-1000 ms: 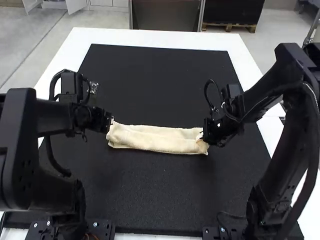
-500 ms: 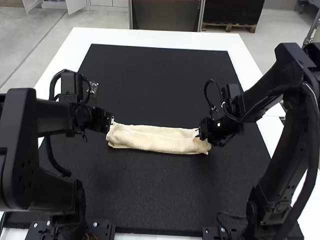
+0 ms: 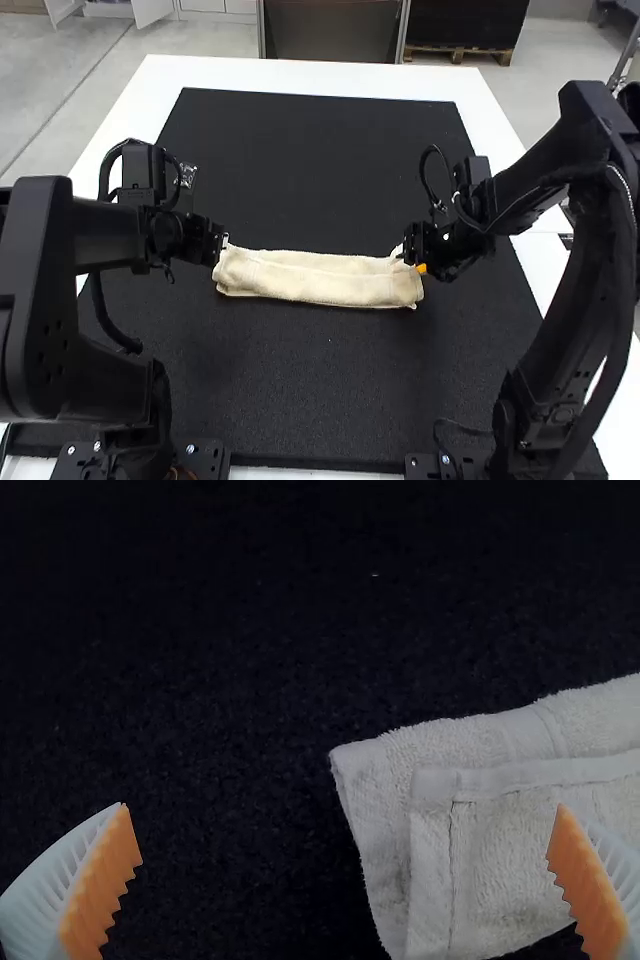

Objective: Fold the towel.

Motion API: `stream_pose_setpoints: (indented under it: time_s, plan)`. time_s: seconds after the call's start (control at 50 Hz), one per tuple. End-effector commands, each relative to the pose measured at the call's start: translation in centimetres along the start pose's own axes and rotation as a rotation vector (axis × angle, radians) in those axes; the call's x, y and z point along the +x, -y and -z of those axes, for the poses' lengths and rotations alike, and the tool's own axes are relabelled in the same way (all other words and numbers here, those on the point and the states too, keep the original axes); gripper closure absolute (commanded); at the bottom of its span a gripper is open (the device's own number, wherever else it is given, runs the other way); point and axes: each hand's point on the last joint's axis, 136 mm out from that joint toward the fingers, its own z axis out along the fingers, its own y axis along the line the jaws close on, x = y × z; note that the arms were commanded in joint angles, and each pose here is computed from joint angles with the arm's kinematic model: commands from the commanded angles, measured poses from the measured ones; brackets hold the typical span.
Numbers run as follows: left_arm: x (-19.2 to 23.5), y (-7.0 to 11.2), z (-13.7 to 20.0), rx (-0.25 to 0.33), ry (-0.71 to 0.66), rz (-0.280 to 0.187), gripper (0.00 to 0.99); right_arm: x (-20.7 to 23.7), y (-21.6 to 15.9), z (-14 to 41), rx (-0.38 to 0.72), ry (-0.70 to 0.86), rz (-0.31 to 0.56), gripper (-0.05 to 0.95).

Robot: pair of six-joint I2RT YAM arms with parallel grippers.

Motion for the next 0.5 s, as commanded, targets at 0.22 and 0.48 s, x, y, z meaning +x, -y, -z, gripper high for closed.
stream_pose_setpoints:
  time_s: [0.22, 0.48]
  plan:
    - [-0.70, 0.13, 0.30, 0.006, 0.025, 0.005, 0.043, -1.27, 0.66, 0.77, 0.053, 0.047, 0.030, 0.08]
    - [-0.99, 0.06, 0.49, 0.003, 0.035, 0.003, 0.043, -0.82, 0.90, 0.79, 0.061, 0.033, 0.045, 0.06]
